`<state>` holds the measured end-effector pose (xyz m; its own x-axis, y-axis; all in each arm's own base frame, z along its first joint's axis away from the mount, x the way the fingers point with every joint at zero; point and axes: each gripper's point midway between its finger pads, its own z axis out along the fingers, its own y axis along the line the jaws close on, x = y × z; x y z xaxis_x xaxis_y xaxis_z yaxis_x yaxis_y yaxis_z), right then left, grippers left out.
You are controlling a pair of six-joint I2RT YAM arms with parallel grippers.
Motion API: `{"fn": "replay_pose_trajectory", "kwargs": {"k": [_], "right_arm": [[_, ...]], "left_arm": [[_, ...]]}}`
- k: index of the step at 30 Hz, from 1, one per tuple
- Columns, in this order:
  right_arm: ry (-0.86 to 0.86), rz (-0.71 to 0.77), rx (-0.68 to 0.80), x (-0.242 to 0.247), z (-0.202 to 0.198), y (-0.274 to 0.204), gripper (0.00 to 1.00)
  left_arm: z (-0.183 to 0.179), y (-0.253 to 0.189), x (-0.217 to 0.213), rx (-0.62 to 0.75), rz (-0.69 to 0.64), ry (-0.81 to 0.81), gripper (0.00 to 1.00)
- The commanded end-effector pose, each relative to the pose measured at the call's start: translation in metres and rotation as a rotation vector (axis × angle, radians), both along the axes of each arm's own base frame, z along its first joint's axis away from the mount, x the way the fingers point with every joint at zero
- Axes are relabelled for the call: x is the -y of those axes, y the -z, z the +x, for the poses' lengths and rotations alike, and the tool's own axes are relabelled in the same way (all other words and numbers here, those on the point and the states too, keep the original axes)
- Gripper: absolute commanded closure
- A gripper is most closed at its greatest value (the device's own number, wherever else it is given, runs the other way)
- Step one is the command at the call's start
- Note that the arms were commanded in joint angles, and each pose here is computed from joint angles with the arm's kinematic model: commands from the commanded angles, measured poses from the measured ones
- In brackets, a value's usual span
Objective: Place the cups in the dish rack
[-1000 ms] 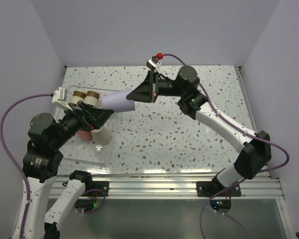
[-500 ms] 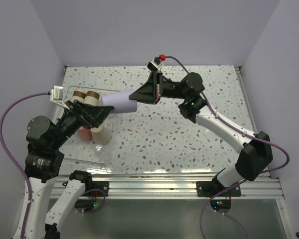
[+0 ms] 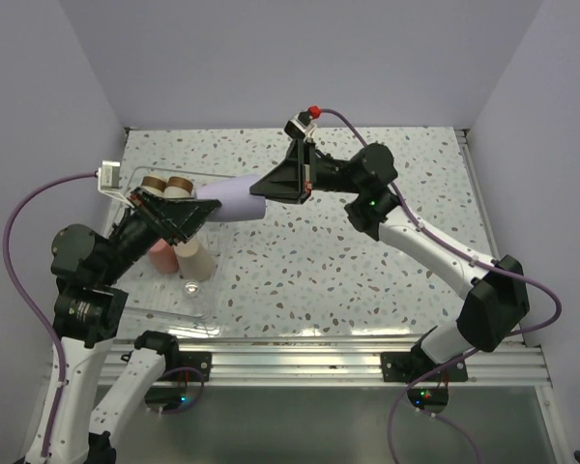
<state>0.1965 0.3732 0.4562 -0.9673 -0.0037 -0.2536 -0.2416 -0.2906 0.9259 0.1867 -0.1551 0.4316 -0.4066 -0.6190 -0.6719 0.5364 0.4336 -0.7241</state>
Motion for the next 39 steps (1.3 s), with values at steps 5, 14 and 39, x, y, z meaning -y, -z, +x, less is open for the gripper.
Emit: {"fn": "replay_pose_trajectory", "kwargs": {"k": [5, 14, 39], "right_arm": [[0.003, 0.075, 0.057, 0.012, -0.016, -0.023, 1.0], [0.084, -0.183, 0.1, 0.006, 0.003, 0.032, 0.23], [0.164, -0.727, 0.102, 0.034, 0.015, 0.153, 0.17]], "left_arm": [[-0.005, -0.005, 0.006, 0.035, 0.012, 0.051, 0.64], [0.012, 0.035, -0.028, -0.222, 0.241, -0.17, 1.0], [-0.019, 0.228, -0.177, -0.995, 0.901, -0.773, 1.0]]}}
